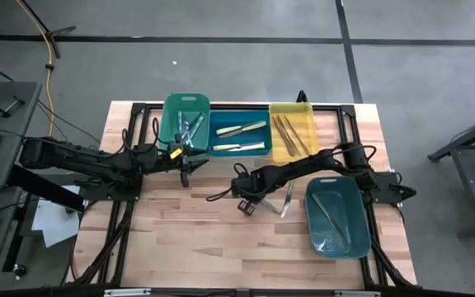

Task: Sort silverware by color (type)
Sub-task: Put the green knife into the green bin

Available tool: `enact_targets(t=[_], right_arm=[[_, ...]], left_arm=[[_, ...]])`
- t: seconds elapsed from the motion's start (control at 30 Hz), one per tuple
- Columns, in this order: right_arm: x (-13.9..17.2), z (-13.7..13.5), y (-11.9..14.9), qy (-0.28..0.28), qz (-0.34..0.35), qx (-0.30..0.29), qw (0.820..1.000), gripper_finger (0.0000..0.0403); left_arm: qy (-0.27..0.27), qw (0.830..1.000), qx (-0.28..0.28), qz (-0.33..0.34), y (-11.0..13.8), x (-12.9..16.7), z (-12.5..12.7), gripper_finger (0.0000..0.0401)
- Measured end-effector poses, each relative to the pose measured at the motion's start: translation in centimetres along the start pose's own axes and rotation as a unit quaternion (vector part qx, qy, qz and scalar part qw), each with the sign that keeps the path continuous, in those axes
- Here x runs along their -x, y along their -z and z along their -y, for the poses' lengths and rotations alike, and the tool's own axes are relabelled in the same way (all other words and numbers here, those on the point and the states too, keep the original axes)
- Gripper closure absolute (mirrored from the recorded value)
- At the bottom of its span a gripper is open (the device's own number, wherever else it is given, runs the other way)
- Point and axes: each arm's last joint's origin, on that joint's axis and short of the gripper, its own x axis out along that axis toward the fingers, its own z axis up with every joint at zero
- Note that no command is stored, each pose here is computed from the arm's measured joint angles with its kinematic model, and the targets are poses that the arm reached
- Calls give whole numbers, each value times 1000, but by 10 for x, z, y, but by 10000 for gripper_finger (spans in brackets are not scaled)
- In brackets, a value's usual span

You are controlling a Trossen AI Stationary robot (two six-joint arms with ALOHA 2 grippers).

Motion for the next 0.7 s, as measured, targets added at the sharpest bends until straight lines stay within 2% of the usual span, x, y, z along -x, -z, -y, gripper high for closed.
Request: enact_targets(t=[0.17, 0.37, 0.53, 0.7], right_arm=[[0, 0, 0, 1, -2, 5, 1000, 369], [-1, 0, 1, 2, -2, 11, 1000, 350], [-1, 0, 1, 2, -3, 13, 1000, 368], [-1, 1, 1, 2, -3, 13, 1000, 367]], left_arm=[[0, 1000, 0, 0, 0, 0, 0, 249], [0, 1000, 0, 0, 0, 0, 0, 249], [0, 1000, 0, 0, 0, 0, 0, 249], [0, 1000, 0, 0, 0, 0, 0, 249]])
